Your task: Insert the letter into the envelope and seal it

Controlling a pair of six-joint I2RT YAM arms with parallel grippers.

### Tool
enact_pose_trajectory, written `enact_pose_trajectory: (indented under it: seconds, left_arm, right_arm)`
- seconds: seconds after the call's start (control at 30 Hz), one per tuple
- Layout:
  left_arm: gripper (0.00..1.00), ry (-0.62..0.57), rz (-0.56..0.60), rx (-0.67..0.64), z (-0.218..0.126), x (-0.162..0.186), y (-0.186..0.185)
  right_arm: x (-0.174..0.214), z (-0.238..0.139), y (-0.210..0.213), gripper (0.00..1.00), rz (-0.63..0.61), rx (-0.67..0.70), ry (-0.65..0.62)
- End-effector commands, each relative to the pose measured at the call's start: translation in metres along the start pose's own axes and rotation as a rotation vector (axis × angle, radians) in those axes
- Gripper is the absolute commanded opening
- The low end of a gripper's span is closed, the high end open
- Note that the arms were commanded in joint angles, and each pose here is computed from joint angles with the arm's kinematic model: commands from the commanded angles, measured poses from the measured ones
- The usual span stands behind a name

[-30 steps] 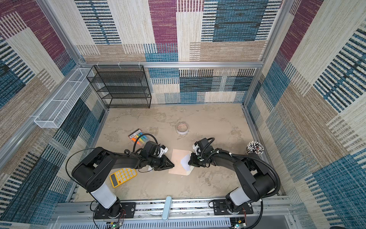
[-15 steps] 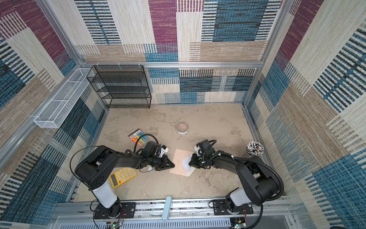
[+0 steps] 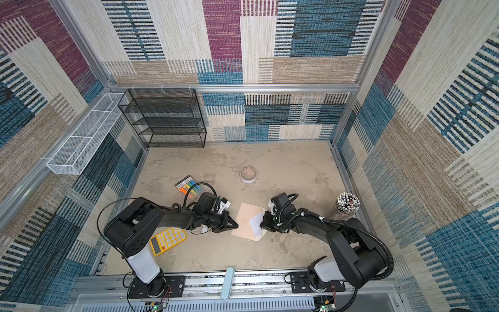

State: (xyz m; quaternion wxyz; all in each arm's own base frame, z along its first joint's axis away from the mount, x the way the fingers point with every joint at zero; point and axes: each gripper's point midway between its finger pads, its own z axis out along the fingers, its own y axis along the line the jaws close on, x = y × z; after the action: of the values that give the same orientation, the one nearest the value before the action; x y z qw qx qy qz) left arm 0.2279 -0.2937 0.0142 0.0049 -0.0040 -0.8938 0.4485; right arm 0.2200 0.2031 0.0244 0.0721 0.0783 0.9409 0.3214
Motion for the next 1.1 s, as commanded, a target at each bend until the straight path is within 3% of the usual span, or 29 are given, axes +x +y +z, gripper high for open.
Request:
enact_pose_trajectory:
  seconds: [0.0,0.3,1.07]
  left_arm:
    - [0.06,-0.008,-0.12,-0.211,-0.002,0.011,0.05]
    - [0.0,-0.005,-0.132,-0.215,0.0,0.01,0.051]
    - [0.0,0.001,-0.139,-0.218,0.003,0.01,0.052]
  right_arm:
    - [-0.001,0.001,0.0,0.0,0.025,-0.004,-0.008]
    - [0.003,-0.001,0.001,0.0,0.057,-0.024,-0.011]
    - [0.011,0.003,0.006,0.0,0.129,-0.063,-0.05]
